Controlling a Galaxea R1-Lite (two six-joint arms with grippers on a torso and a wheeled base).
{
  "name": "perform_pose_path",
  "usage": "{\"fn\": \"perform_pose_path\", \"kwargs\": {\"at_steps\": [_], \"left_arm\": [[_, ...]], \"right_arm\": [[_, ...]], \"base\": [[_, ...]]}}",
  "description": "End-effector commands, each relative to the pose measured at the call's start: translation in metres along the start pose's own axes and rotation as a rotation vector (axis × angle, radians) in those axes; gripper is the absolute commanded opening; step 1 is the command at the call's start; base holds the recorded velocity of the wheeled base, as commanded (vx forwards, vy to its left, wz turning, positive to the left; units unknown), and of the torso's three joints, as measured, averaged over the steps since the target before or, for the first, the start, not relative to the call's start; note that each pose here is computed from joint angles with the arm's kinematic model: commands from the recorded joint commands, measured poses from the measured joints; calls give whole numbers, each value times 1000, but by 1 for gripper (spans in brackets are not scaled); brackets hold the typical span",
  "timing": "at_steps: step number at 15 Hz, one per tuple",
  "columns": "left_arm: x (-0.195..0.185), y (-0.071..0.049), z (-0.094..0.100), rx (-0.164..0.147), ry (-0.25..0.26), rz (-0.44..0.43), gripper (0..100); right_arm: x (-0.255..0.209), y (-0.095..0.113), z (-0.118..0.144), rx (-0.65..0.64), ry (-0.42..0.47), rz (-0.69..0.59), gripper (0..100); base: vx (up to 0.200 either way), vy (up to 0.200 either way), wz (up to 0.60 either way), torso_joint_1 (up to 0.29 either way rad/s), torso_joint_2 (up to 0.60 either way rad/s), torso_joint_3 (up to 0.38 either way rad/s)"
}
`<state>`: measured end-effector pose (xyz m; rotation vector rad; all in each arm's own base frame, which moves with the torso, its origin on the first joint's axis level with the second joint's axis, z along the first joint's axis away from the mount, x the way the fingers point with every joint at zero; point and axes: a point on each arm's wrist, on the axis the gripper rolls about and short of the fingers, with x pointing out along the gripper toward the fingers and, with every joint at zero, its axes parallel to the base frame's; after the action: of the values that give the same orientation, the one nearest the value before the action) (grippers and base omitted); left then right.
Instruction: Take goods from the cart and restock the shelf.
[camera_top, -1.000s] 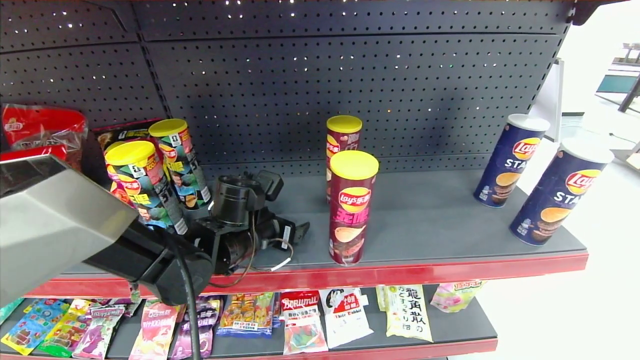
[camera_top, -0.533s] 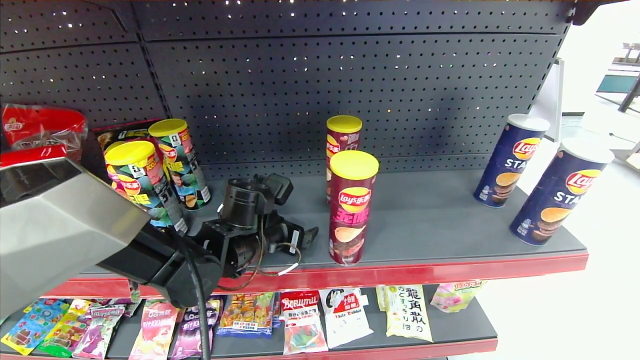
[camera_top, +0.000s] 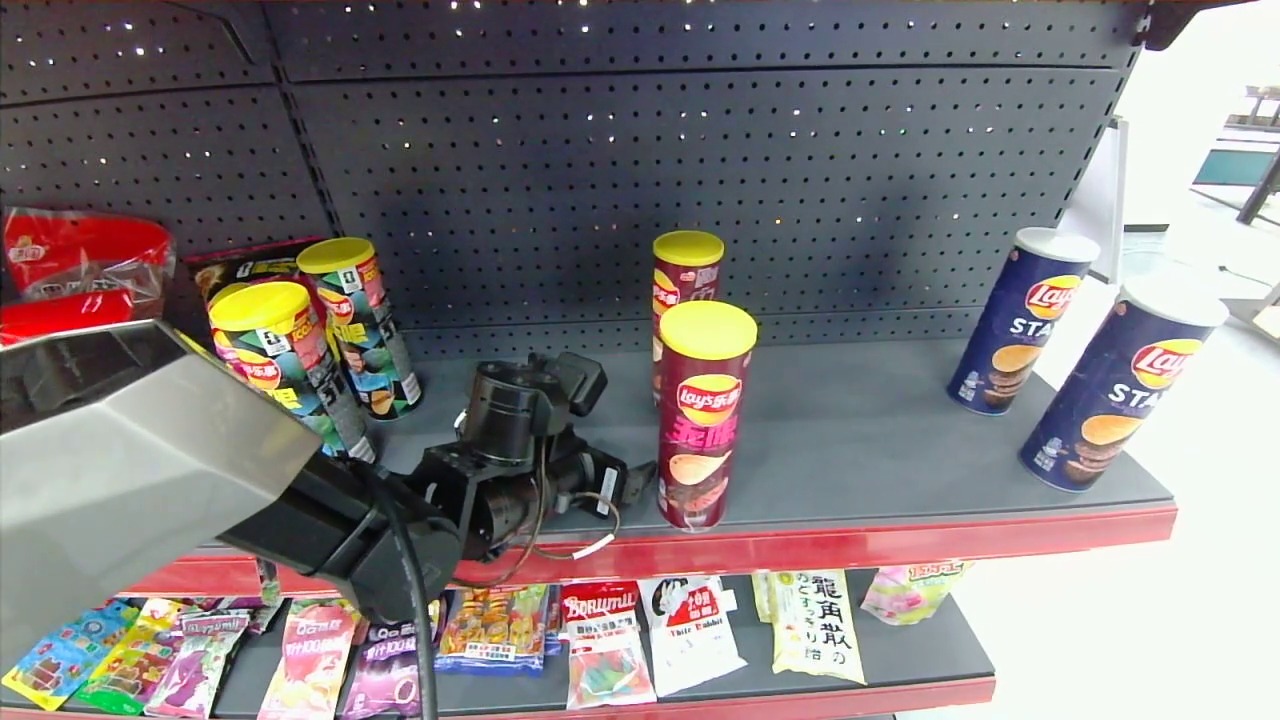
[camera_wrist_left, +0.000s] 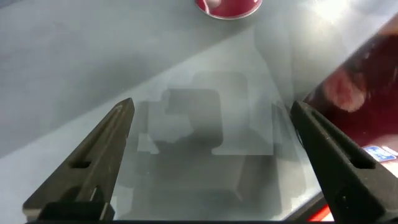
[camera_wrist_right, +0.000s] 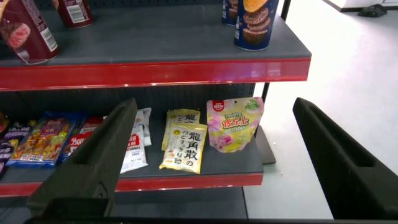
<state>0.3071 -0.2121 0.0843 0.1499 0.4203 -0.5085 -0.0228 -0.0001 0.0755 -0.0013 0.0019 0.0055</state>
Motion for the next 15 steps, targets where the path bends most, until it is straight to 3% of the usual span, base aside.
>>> {"fn": "perform_pose_path", "kwargs": {"at_steps": [1, 15], "left_arm": [[1, -1, 0, 1, 1, -2, 100], [8, -4, 0, 4, 10, -7, 100]], "right_arm": [[0, 0, 0, 0, 1, 1, 100], [0, 0, 0, 0, 0, 1, 100]], "base": [[0, 0, 0, 0, 0, 0], [0, 0, 0, 0, 0, 0]]}}
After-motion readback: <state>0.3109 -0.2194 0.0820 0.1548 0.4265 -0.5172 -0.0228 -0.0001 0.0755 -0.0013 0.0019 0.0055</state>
